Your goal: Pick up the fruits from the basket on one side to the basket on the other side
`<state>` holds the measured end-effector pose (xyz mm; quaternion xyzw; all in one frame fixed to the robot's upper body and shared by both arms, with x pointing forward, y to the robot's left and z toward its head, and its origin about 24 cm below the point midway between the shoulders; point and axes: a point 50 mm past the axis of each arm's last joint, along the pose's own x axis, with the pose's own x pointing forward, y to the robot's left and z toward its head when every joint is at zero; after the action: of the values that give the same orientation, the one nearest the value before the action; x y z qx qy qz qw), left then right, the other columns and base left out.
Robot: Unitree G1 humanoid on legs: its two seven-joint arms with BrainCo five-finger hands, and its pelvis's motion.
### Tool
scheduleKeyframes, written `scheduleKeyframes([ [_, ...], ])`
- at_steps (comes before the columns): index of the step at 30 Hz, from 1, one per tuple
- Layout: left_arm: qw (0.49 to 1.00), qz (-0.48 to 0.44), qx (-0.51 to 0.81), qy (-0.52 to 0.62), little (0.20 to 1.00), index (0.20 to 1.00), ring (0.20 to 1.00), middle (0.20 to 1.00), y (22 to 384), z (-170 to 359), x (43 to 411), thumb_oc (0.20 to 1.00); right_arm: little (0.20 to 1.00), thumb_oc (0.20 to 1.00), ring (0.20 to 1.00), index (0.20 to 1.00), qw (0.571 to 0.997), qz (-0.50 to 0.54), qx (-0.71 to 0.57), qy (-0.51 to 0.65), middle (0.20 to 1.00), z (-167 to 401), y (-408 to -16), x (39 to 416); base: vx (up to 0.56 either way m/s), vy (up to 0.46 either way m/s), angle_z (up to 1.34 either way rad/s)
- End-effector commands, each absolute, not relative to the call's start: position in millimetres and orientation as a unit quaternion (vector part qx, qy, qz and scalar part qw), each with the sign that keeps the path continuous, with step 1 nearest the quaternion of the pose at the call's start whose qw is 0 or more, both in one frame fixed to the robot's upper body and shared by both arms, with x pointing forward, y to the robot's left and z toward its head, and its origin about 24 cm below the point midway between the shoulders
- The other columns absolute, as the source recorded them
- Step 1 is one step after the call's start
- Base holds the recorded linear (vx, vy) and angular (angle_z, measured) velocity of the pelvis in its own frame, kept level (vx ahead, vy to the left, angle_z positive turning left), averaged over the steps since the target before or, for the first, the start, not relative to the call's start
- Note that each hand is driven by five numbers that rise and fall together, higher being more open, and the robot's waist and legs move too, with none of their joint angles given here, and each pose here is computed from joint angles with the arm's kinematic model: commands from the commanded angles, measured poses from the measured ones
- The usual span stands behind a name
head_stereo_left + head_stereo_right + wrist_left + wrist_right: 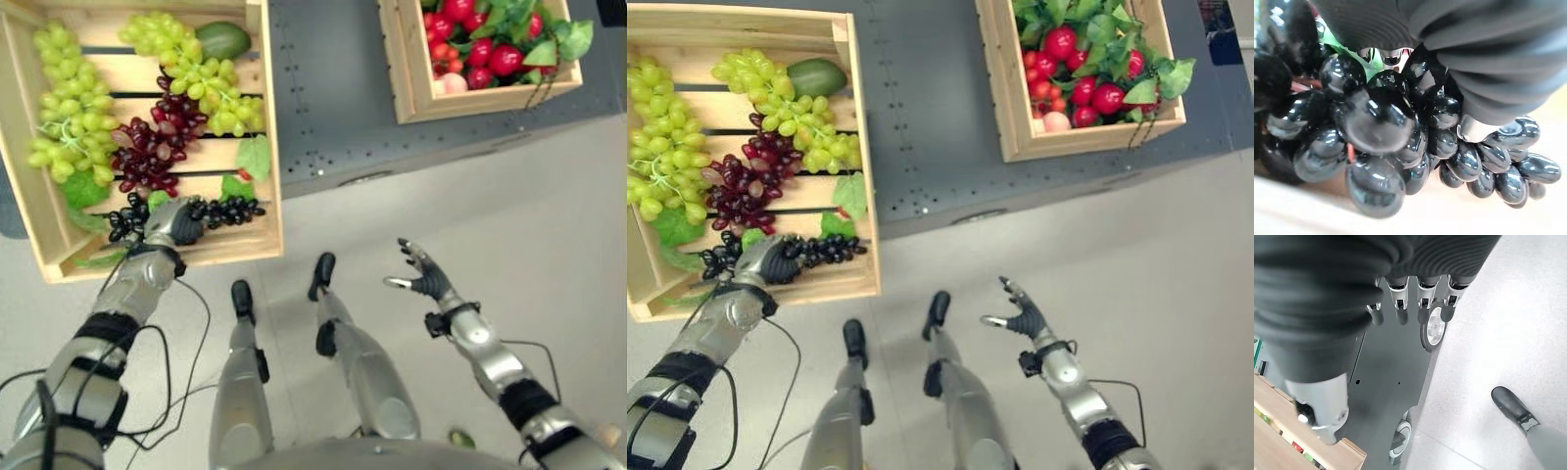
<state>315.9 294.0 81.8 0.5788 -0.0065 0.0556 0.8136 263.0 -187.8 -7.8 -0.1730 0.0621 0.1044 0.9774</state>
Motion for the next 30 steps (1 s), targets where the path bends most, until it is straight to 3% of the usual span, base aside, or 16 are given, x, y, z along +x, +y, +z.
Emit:
scheduleKeyframes([
  [1, 0.844, 0.035, 0.535, 0.017, 0.2, 0.2, 0.2, 0.2, 283.3, 41.3, 289.7, 0.2, 1.0, 1.0, 1.0, 1.0, 0.983, 0.099, -0.153, 0.01, 1.0, 8.5, -187.6, 263.5, 0.0, 0.0, 0.0],
  [14, 0.88, 0.009, 0.475, -0.024, 0.2, 0.2, 0.2, 0.2, 272.5, 35.5, 253.1, 0.2, 1.0, 1.0, 1.0, 1.0, 0.979, 0.103, -0.169, 0.047, 1.0, -8.0, -199.7, 248.3, 0.01, 0.007, 0.01],
  [30, 0.882, 0.013, 0.47, -0.026, 0.2, 0.2, 0.2, 0.2, 274.1, 33.8, 244.0, 0.2, 1.0, 1.0, 1.0, 1.0, 0.975, 0.112, -0.181, 0.053, 1.0, -13.6, -189.9, 252.2, 0.0, 0.001, 0.0],
])
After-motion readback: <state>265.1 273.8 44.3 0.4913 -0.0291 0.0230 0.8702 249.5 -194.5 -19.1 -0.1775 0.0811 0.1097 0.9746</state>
